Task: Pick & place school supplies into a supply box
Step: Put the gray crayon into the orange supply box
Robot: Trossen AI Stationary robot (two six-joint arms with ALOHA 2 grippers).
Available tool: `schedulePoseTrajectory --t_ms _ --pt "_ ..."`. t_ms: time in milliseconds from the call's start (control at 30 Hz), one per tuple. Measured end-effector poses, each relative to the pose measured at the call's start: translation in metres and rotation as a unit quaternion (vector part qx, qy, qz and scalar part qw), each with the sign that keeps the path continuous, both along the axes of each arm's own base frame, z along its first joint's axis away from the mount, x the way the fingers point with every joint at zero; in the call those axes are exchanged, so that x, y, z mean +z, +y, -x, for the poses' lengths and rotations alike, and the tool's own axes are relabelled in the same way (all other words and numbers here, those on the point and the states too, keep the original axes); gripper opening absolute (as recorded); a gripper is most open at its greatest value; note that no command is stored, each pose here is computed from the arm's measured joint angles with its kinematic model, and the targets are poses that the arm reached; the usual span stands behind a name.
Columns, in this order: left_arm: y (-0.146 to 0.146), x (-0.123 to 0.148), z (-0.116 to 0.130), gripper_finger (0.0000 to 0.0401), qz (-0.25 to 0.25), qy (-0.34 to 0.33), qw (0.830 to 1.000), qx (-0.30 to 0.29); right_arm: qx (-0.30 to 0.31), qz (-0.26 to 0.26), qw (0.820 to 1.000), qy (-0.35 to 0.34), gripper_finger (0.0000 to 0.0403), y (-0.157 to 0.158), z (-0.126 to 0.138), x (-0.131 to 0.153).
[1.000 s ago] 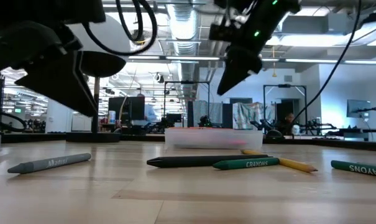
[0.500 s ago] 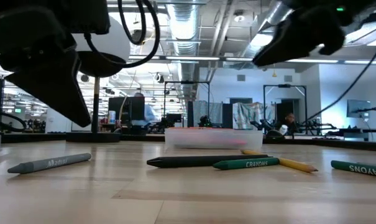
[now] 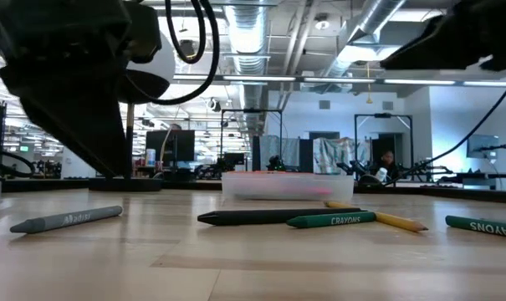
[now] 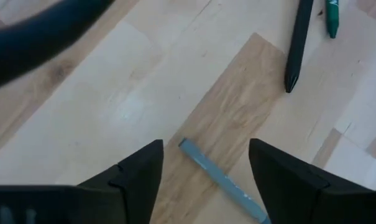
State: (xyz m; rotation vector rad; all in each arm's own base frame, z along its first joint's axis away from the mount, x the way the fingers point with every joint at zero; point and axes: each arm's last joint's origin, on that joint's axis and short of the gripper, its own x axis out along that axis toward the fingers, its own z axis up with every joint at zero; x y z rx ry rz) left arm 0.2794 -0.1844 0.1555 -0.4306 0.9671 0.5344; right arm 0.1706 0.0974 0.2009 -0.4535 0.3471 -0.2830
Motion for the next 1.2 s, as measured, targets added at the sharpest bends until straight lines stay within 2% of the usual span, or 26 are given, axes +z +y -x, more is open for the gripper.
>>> schedulePoseTrajectory --t_ms 200,433,600,833,967,1200 --pt "-0.001 0.000 0.001 0.0253 0.010 -0.002 1.000 0.014 0.027 0.006 1.000 -0.007 0.0127 0.008 0.006 0.003" --pt "-0.004 -0.024 -0.001 0.0254 0.006 0.040 0.999 0.006 0.030 0.005 0.999 -0.015 0.0125 0.009 0.005 0.005" --pt "-0.007 -0.032 -0.003 0.0254 0.006 0.045 0.999 0.003 0.030 0.003 0.999 -0.018 0.0123 0.009 0.005 0.006" --pt "-0.007 -0.034 -0.001 0.0253 0.044 0.089 0.995 0.001 0.032 0.003 0.999 -0.015 0.0122 0.009 0.005 0.005" --pt "-0.005 -0.033 -0.002 0.0232 0.065 0.114 0.991 -0.003 0.033 0.003 0.999 -0.015 0.0122 0.009 0.005 0.005" --pt "0.002 -0.033 -0.004 0.0165 0.090 0.147 0.985 -0.021 0.033 -0.001 0.999 -0.016 0.0122 0.009 0.005 0.005"
